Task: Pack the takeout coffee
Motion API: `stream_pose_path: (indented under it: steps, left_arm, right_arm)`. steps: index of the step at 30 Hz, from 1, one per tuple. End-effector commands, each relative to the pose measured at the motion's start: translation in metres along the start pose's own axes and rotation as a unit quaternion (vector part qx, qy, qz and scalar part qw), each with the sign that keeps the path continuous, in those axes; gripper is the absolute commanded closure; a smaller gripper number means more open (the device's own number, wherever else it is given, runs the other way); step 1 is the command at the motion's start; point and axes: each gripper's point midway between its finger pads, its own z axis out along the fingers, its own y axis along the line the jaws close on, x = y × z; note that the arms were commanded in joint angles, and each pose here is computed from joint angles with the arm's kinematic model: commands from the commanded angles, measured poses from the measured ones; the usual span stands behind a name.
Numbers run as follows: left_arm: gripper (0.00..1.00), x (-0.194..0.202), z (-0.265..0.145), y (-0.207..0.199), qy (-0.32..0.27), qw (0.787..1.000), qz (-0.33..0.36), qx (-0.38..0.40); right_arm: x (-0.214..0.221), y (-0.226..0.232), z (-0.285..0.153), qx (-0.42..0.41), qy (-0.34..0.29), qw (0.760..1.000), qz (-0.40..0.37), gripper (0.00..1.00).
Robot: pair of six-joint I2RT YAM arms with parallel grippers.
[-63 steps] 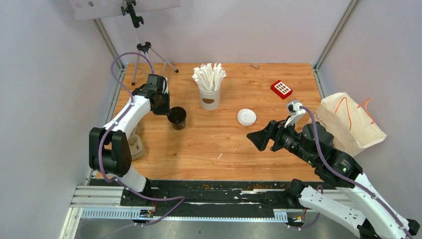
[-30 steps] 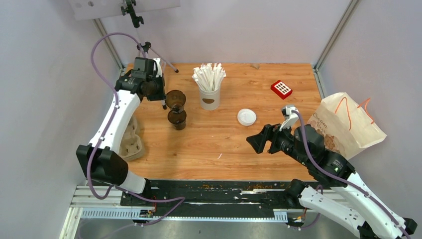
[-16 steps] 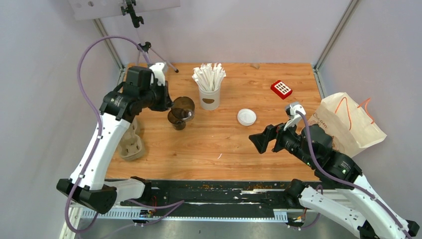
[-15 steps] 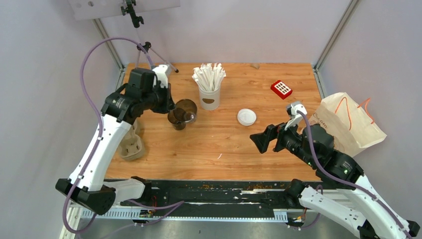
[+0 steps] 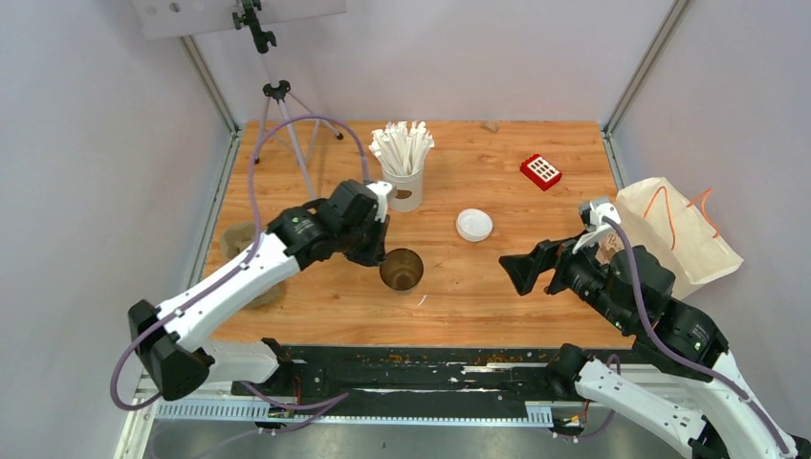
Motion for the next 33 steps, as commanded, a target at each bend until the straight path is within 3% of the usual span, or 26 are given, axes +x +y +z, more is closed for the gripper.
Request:
stream_pose_path:
  steps: [1,11,20,30,33]
  left_arm:
    - [1.00,-0.014,0.037,-0.024,-0.029,0.999,-0.007,0.012]
    - [1.00,0.012,0.098,-0.043,0.006,1.000,0.002,0.018]
    - [0.98,0.029,0.115,-0.036,0.029,1.000,0.000,0.003]
    - [0.56,0.006,0.068,-0.053,-0.012,0.999,0.003,0.038]
    - [0.36,-0.010,0.034,-0.052,-0.048,0.998,0.013,0.041]
  right_arm:
    - [0.013,-0.006,-0.002,0.016,0.013,0.999,0.030,0.00]
    - [0.029,-0.011,0.003,0.032,0.041,0.998,0.038,0.00]
    - [0.051,-0.020,0.005,0.052,0.062,0.995,0.053,0.00]
    - [0.065,-0.029,0.019,0.096,0.112,0.988,0.040,0.01]
    - [0.069,-0.033,0.032,0.114,0.122,0.986,0.027,0.01]
